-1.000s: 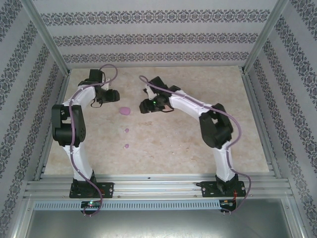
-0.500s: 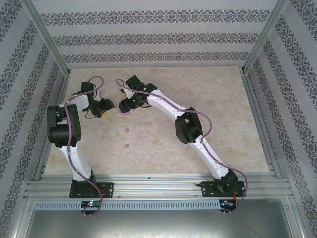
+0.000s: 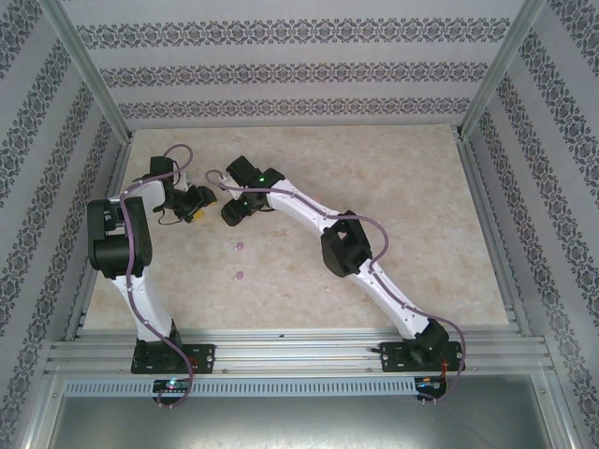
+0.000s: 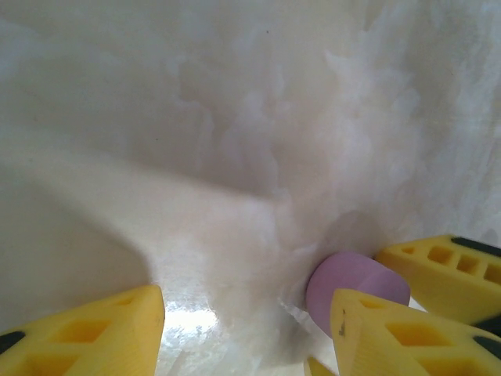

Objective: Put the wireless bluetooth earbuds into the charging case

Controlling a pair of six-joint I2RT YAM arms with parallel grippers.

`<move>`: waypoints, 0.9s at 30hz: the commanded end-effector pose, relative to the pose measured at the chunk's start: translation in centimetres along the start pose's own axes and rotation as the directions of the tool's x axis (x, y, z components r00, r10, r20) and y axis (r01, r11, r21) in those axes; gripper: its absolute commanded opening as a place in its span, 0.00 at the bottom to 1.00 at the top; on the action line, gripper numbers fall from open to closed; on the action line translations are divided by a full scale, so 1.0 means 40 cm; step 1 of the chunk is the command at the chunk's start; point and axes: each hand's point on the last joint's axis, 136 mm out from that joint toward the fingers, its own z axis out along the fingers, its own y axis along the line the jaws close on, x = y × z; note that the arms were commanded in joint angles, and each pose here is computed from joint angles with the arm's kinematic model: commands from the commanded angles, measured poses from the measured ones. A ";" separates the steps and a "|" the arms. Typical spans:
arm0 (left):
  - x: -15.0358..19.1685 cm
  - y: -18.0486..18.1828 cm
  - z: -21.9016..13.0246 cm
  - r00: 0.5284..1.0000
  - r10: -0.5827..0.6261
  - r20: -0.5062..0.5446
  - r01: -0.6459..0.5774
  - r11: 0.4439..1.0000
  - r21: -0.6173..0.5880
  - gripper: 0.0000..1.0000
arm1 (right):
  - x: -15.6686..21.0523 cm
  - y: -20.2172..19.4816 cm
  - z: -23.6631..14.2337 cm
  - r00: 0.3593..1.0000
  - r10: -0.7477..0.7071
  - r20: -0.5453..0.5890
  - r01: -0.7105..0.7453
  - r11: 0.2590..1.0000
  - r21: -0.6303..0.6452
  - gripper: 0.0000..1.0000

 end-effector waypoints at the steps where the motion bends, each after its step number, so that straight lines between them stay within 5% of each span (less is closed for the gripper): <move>1: -0.011 -0.015 -0.015 1.000 0.002 0.015 -0.003 0.999 0.039 0.57 | 0.021 -0.003 0.014 0.999 -0.018 -0.031 0.018 1.000 0.018 0.69; 10: 0.001 -0.031 -0.038 0.999 0.036 0.002 -0.036 0.998 0.049 0.58 | 0.027 0.009 -0.025 0.998 -0.038 -0.048 0.038 0.999 0.013 0.41; 18: 0.036 -0.101 -0.087 0.991 0.134 0.018 -0.135 0.975 0.176 0.62 | 0.056 0.019 -0.126 0.993 -0.101 -0.065 0.103 0.994 0.024 0.35; 27: 0.140 -0.234 -0.182 0.934 0.350 0.069 -0.355 0.890 0.287 0.63 | 0.093 0.010 -0.301 0.996 -0.010 0.088 0.011 1.000 -0.001 0.32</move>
